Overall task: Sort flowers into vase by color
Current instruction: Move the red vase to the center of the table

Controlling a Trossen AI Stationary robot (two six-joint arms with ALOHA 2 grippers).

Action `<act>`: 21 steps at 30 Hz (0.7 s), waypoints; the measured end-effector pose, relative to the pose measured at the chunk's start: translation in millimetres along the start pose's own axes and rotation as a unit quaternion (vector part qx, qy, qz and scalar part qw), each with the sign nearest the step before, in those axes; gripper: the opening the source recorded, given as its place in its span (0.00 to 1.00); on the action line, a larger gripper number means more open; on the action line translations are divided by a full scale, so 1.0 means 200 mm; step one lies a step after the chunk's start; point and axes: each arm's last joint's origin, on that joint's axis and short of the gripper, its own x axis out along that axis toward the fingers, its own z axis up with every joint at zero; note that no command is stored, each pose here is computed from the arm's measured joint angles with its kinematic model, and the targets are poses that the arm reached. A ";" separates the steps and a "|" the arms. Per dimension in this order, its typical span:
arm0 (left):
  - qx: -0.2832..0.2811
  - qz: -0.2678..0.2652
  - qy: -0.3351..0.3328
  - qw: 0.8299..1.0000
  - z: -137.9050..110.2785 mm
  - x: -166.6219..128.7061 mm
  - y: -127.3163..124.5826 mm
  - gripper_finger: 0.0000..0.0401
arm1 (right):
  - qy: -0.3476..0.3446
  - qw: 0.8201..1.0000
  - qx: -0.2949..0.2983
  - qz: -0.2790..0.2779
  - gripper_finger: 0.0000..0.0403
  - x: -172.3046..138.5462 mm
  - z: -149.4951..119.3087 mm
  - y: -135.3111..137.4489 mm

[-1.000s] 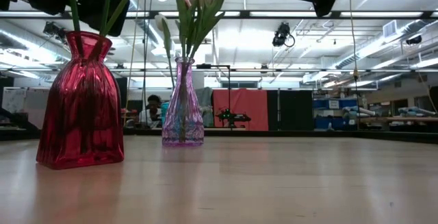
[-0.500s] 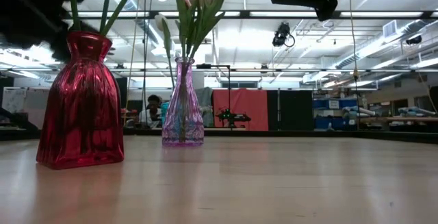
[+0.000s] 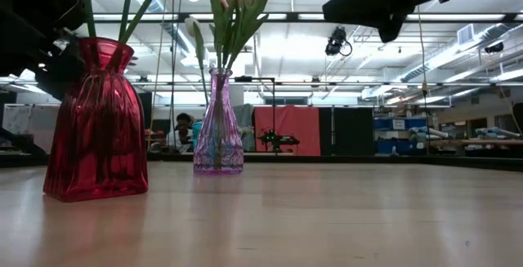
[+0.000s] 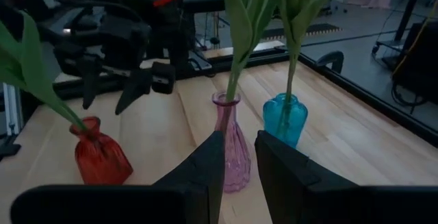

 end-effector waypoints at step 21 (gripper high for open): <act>0.080 0.061 0.039 0.994 -0.12 0.32 -0.01 0.88 | -0.010 1.000 0.011 0.003 0.24 0.00 -0.02 -0.02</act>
